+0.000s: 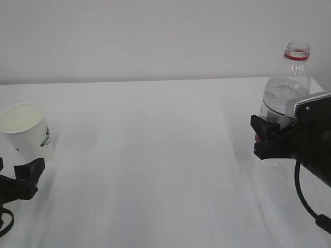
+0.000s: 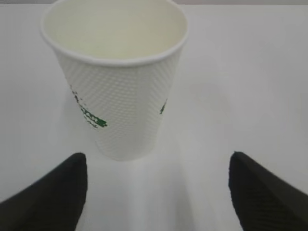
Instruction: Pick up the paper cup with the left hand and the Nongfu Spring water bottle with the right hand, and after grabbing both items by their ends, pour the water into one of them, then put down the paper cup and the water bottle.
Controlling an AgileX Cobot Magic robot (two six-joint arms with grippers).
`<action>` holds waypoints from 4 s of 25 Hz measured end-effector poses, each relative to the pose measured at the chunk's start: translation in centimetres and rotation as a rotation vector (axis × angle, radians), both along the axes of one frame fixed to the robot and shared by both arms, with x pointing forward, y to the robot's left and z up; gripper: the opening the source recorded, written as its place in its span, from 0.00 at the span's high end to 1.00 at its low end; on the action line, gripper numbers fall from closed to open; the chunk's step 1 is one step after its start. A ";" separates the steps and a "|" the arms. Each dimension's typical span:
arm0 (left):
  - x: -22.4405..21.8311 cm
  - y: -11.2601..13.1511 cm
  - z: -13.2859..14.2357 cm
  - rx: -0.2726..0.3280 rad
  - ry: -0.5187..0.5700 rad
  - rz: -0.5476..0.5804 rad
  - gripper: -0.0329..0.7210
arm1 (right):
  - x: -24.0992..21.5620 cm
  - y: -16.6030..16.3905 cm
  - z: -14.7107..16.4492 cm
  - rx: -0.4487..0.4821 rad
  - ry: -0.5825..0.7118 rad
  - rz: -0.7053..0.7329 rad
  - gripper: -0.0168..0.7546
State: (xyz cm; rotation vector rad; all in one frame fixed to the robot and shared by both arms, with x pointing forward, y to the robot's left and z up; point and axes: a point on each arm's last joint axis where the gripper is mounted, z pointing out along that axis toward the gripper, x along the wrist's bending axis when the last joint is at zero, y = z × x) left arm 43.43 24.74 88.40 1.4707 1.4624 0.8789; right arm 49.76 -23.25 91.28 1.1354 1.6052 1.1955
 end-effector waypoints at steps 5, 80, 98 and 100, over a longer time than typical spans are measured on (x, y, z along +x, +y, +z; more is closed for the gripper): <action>1.3 -0.5 -0.6 -0.003 0.002 0.012 0.04 | 0.0 0.1 0.0 -0.002 -0.001 0.008 0.37; 11.0 1.5 -4.9 -0.021 -0.040 0.139 0.11 | 0.0 0.1 0.0 -0.002 -0.001 0.008 0.37; 11.1 1.5 -4.9 -0.022 -0.045 0.139 0.25 | 0.0 0.1 0.0 -0.002 -0.001 0.008 0.37; 11.1 1.5 -4.9 -0.022 -0.045 0.139 0.25 | 0.0 0.1 0.0 -0.002 -0.001 0.008 0.37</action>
